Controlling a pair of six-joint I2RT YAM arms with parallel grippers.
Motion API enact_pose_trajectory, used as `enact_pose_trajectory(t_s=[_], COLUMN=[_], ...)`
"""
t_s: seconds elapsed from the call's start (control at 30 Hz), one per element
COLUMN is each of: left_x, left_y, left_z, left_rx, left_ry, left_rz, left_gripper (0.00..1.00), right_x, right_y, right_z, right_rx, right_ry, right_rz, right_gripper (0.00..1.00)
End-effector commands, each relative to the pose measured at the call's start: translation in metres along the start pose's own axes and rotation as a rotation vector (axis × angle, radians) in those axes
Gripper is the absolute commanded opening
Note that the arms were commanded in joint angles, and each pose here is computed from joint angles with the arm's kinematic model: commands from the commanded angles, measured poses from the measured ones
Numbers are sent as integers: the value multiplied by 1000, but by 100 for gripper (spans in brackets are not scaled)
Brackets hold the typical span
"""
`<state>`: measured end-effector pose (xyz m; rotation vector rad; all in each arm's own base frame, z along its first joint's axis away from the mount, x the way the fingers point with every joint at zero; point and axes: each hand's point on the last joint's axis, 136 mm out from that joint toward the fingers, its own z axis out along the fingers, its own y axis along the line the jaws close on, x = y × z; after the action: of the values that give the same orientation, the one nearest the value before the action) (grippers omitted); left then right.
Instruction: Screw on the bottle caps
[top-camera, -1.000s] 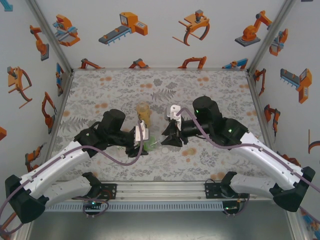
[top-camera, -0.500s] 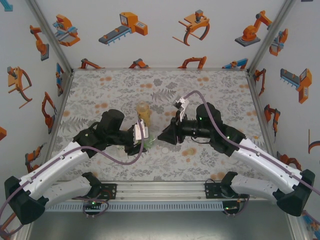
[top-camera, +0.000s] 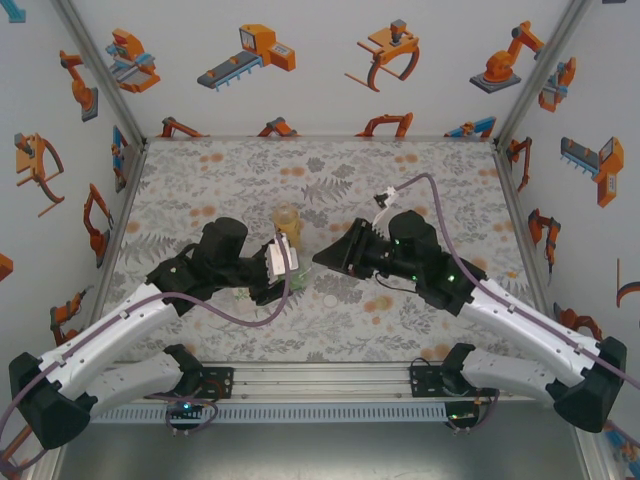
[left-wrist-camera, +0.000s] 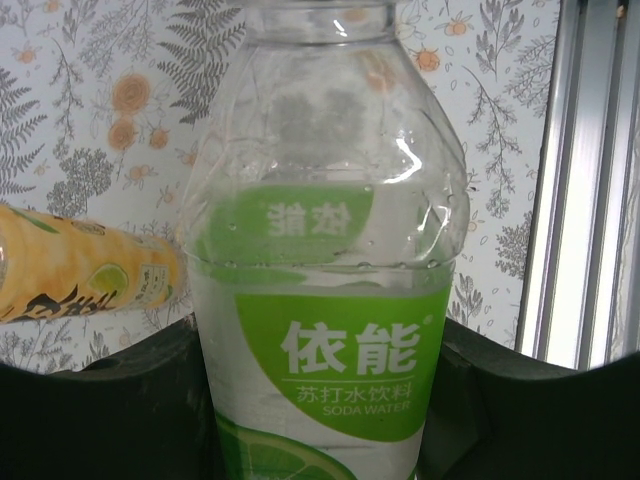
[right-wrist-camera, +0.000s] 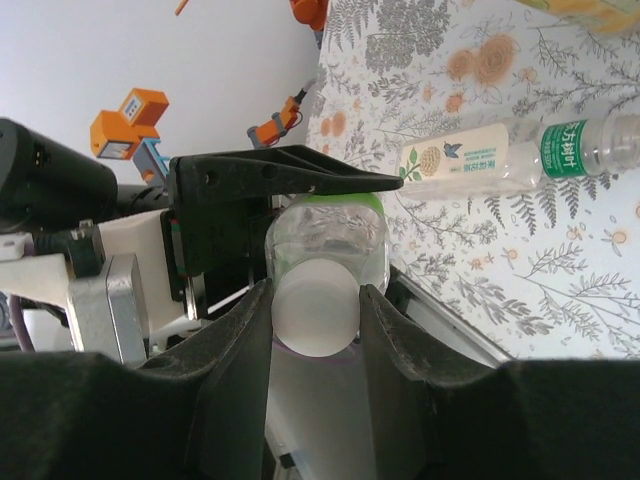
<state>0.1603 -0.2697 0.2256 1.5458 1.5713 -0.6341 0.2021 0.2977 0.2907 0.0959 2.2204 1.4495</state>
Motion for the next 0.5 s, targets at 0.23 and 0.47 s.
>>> enact_pose_trajectory(t_s=[0.23, 0.47], left_x=[-30, -31], left_y=[-14, -22], left_z=[-3, -3], left_rx=[83, 128], left_ry=[-133, -146], left_rz=[73, 79], left_gripper=[0, 0], right_x=[-2, -3], right_y=[22, 56], right_z=[-7, -38], right_rx=[-9, -86], right_ry=[47, 51], right_rz=[-190, -582], right_gripper=[46, 63])
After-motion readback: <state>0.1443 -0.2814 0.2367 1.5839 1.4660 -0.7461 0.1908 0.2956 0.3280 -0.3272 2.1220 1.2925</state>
